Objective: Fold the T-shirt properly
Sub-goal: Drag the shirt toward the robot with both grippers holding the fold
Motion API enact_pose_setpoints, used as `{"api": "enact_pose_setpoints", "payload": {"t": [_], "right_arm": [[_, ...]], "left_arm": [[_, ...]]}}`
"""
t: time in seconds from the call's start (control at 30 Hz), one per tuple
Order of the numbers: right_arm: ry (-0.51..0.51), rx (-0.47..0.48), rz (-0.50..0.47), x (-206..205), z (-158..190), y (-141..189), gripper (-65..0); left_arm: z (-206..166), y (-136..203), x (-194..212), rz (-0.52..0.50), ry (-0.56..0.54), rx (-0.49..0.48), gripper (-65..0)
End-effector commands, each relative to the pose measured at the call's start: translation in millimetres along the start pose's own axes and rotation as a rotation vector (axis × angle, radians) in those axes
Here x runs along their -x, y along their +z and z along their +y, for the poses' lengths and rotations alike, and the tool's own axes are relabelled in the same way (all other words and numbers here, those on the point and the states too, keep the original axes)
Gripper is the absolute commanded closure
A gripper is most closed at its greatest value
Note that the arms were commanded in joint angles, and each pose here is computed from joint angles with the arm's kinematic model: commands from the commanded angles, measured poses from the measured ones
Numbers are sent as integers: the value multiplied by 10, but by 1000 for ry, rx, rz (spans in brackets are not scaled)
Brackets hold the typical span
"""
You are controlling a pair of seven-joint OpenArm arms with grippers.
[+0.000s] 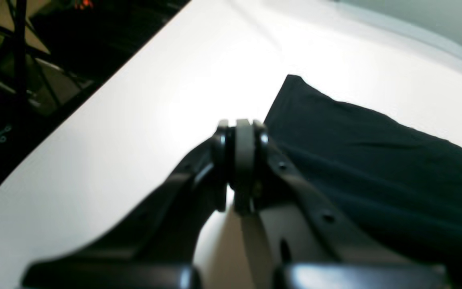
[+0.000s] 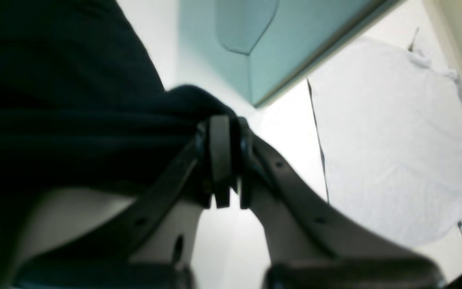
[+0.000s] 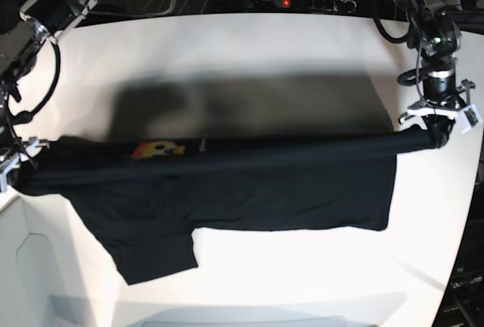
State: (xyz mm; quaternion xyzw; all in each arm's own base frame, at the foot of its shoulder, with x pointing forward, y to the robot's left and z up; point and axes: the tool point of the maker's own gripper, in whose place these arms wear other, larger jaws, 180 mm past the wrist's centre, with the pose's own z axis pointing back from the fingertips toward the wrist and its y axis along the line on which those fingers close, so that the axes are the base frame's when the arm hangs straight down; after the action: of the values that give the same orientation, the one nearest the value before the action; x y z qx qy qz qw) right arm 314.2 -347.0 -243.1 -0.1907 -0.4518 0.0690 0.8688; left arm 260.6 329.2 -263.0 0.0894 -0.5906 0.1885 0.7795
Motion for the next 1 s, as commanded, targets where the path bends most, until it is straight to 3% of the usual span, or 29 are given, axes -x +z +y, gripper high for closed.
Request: {"api": "enact_pose_setpoints", "payload": {"t": [0.0, 0.5, 0.83, 0.97], "right_arm": [[12, 34, -29, -90, -110, 46, 0], [120, -60, 258, 1095, 194, 377, 0], [166, -110, 369, 1532, 386, 705, 0], [150, -134, 343, 1593, 488, 759, 0]], "left_arm": [[41, 15, -128, -46, -12, -14, -1], [261, 318, 412, 120, -71, -44, -1], [412, 632, 997, 280, -39, -94, -1], [542, 734, 1235, 350, -38, -124, -1]]}}
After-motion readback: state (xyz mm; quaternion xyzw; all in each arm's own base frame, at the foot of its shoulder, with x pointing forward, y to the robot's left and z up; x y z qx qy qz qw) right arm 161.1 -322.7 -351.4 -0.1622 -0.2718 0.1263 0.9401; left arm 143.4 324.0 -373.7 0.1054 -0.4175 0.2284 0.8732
